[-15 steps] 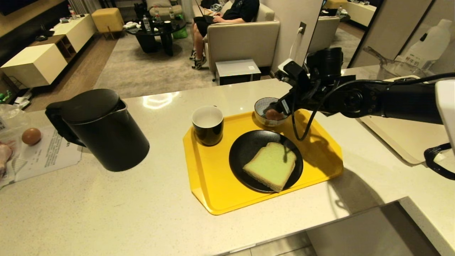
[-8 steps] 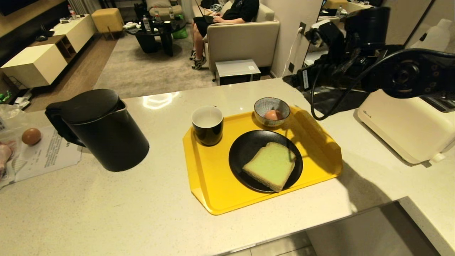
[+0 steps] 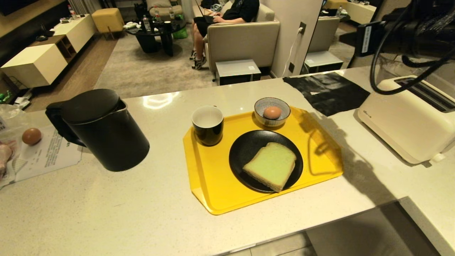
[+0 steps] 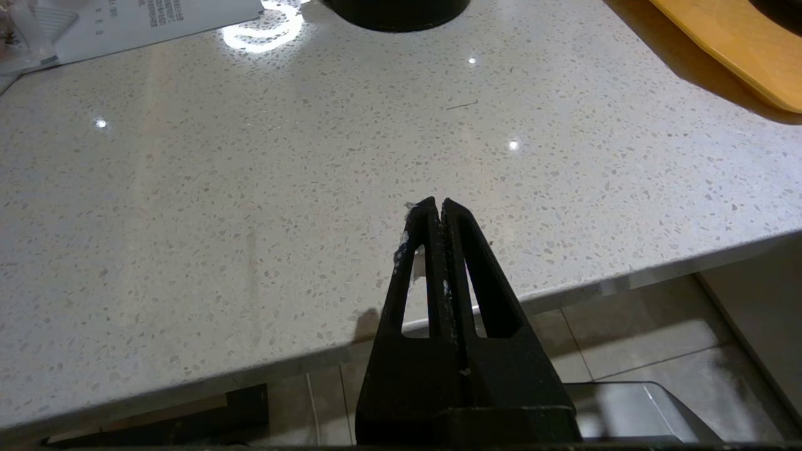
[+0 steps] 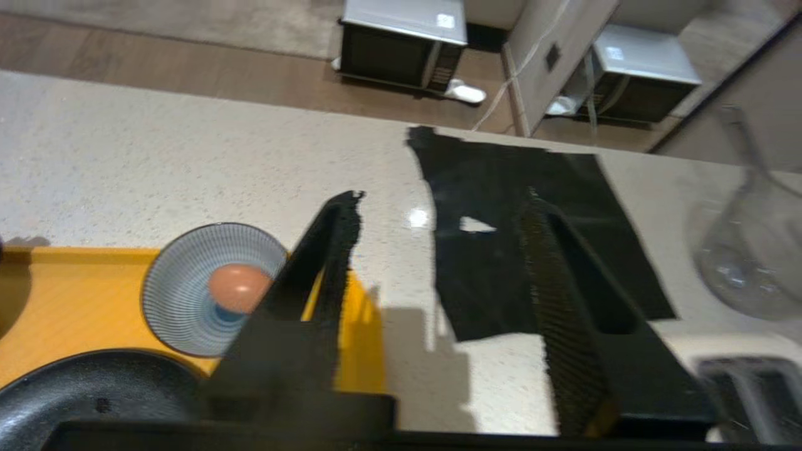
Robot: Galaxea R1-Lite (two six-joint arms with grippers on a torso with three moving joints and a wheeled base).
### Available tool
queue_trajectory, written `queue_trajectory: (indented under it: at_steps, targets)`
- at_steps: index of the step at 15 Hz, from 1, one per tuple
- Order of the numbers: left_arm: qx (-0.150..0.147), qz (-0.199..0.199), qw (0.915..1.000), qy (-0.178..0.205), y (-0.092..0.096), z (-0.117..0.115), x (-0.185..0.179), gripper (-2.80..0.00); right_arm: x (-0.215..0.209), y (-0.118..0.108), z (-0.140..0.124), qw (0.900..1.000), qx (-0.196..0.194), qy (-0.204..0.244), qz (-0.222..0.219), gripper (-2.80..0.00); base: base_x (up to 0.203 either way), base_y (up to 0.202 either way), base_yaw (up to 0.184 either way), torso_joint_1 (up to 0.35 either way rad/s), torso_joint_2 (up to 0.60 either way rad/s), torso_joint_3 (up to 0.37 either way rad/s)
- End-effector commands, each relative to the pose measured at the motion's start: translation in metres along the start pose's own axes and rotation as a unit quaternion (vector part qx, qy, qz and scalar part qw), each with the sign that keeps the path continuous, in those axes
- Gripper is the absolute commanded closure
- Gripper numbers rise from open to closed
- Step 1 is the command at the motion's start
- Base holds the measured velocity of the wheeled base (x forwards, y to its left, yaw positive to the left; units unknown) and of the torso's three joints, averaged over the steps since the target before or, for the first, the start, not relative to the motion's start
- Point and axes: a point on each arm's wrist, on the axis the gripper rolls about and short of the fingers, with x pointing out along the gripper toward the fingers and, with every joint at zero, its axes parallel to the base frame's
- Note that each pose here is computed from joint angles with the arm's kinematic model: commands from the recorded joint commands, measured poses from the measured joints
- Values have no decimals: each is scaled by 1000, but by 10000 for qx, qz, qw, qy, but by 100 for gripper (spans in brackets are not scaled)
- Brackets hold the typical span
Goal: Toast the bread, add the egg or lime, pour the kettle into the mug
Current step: Pick up the kettle
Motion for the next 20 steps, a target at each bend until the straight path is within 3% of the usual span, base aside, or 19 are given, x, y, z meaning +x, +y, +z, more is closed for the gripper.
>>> queue_trajectory:
  at_steps: [1,10,13,17,20]
  targets:
    - [-1,5,10000,3,0,0,0,0,-30,-15,15,9996,26,-235,-182,0,0,0,0,0,0,0]
    - [-1,4,10000,5,0,0,0,0,-120,-44,22,9965,269,-523,-591,0,0,0,0,0,0,0]
    - [-1,-1,10000,1,0,0,0,0,-164,-42,2,9968,321,-449,-581,0,0,0,0,0,0,0]
    - [-1,1,10000,0,0,0,0,0,-225,-40,-25,9943,766,-491,-562,0,0,0,0,0,0,0]
    - [-1,2,10000,8,0,0,0,0,-258,-35,-62,9942,944,-106,-504,0,0,0,0,0,0,0]
